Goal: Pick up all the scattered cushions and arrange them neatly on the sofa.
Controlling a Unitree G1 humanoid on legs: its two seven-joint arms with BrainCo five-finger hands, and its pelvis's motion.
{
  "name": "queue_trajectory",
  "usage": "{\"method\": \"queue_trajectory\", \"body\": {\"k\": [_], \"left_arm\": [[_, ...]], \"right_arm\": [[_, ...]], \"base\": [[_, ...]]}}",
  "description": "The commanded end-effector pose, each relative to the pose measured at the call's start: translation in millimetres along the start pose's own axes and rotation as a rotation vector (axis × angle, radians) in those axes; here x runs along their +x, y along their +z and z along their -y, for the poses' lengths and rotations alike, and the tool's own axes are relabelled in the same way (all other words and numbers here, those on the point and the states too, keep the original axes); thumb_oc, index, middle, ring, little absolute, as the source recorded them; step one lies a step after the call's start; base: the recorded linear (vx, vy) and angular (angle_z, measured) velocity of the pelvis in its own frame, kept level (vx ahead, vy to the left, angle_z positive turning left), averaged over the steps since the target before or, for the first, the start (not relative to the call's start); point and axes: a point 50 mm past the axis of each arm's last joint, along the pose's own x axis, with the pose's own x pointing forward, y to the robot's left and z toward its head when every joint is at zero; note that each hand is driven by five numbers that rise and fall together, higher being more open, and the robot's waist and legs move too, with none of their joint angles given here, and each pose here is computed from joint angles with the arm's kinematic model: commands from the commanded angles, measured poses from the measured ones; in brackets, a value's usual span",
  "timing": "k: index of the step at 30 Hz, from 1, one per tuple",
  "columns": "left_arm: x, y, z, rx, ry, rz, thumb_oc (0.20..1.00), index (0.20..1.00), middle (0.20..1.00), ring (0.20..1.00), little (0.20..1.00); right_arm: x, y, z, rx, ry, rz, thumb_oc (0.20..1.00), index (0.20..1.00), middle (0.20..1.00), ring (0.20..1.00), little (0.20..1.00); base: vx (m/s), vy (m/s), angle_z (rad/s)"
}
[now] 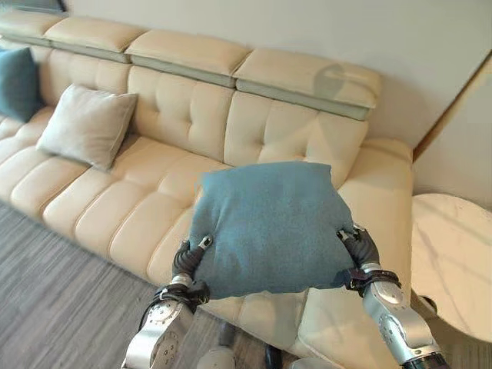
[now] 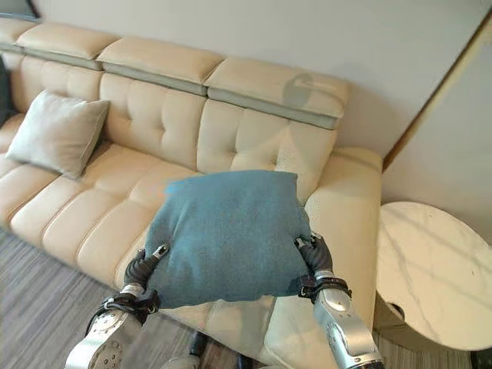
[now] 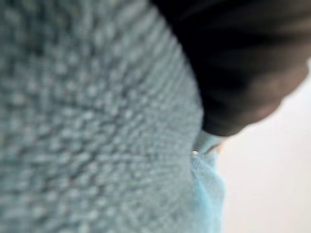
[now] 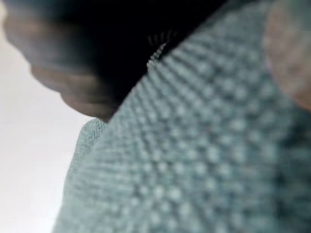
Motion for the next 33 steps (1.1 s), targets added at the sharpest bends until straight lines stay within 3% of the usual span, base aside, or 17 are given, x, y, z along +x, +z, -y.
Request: {"method": "queue_trajectory", "body": {"k": [1, 11, 17, 26, 32, 33], "left_arm": [[-5.4, 40.3, 28.4, -0.045, -0.183, 0.211, 0.2, 0.2, 0.2, 0.2, 0.2], [2.6, 61.8, -1.3, 0.097, -0.016, 0.328, 0.2, 0.2, 0.2, 0.2, 0.2], [15.6, 70.9, 0.1, 0.176, 0.07, 0.402, 0.2, 0.2, 0.2, 0.2, 0.2], [48.1, 175.1, 60.9, 0.12, 0.106, 0.834, 0.2, 0.2, 0.2, 0.2, 0.2], [55.1, 257.2, 108.9, 0.184, 0.113, 1.082, 0.2, 0.2, 0.2, 0.2, 0.2], [55.7, 286.5, 123.9, 0.24, 0.132, 1.151, 0.2, 0.2, 0.2, 0.2, 0.2]], "right_arm": [[-2.1, 37.6, -36.6, 0.066, 0.158, 0.198, 0.2, 0.2, 0.2, 0.2, 0.2], [7.8, 43.5, -72.8, 0.098, 0.25, 0.22, 0.2, 0.2, 0.2, 0.2, 0.2], [17.5, 62.8, -96.6, 0.152, 0.279, 0.299, 0.2, 0.2, 0.2, 0.2, 0.2], [38.5, 178.3, -149.5, 0.199, 0.271, 0.648, 0.2, 0.2, 0.2, 0.2, 0.2], [44.2, 265.8, -149.5, 0.126, 0.089, 0.903, 0.2, 0.2, 0.2, 0.2, 0.2], [39.6, 303.2, -144.6, 0.078, -0.013, 1.022, 0.2, 0.2, 0.2, 0.2, 0.2]], "base": [[0.17, 0.322, -0.53], [0.05, 0.114, -1.18], [0.12, 0.018, -0.17], [-0.08, 0.007, 0.14], [-0.05, -0.009, 0.3], [-0.03, 0.021, 0.21]]}}
